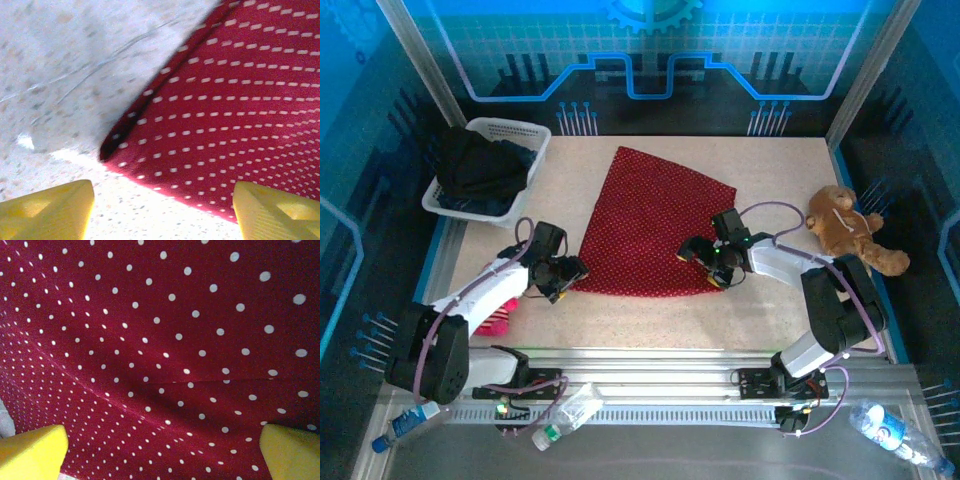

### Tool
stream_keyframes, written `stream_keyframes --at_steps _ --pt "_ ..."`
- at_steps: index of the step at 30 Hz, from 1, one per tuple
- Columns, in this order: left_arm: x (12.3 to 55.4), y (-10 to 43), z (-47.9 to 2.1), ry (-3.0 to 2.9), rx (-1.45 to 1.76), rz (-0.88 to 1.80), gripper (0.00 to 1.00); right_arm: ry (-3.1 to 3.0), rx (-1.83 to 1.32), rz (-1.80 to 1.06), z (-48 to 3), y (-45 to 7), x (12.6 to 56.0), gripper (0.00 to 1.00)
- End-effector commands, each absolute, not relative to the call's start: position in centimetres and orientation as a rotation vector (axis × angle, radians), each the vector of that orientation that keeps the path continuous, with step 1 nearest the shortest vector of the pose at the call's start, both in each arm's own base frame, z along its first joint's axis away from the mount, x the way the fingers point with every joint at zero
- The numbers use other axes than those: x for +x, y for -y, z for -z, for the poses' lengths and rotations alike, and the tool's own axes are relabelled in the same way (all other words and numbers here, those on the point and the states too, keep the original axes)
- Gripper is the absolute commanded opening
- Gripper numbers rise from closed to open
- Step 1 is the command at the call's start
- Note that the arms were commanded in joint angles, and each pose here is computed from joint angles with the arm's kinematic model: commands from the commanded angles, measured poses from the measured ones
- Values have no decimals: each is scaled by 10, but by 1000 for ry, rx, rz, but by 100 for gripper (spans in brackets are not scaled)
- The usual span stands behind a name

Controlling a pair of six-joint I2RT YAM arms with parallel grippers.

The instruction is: Fold and stack the skirts

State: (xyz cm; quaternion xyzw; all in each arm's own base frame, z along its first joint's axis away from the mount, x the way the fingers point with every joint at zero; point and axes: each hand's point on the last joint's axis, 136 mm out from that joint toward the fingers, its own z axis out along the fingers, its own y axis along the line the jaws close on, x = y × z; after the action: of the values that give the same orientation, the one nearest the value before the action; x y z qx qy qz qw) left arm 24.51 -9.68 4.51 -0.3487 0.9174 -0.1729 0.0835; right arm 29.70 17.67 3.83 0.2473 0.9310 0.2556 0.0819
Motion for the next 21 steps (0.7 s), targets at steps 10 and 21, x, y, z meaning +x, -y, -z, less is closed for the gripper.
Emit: stream_keyframes --at_steps 10,21 --pt "258 105 -15 -2734 -1118 545 51 -2799 751 -777 -32 -182 292 100" --pt "264 111 -25 -2706 -1056 482 23 -2760 789 -701 -46 -155 279 100"
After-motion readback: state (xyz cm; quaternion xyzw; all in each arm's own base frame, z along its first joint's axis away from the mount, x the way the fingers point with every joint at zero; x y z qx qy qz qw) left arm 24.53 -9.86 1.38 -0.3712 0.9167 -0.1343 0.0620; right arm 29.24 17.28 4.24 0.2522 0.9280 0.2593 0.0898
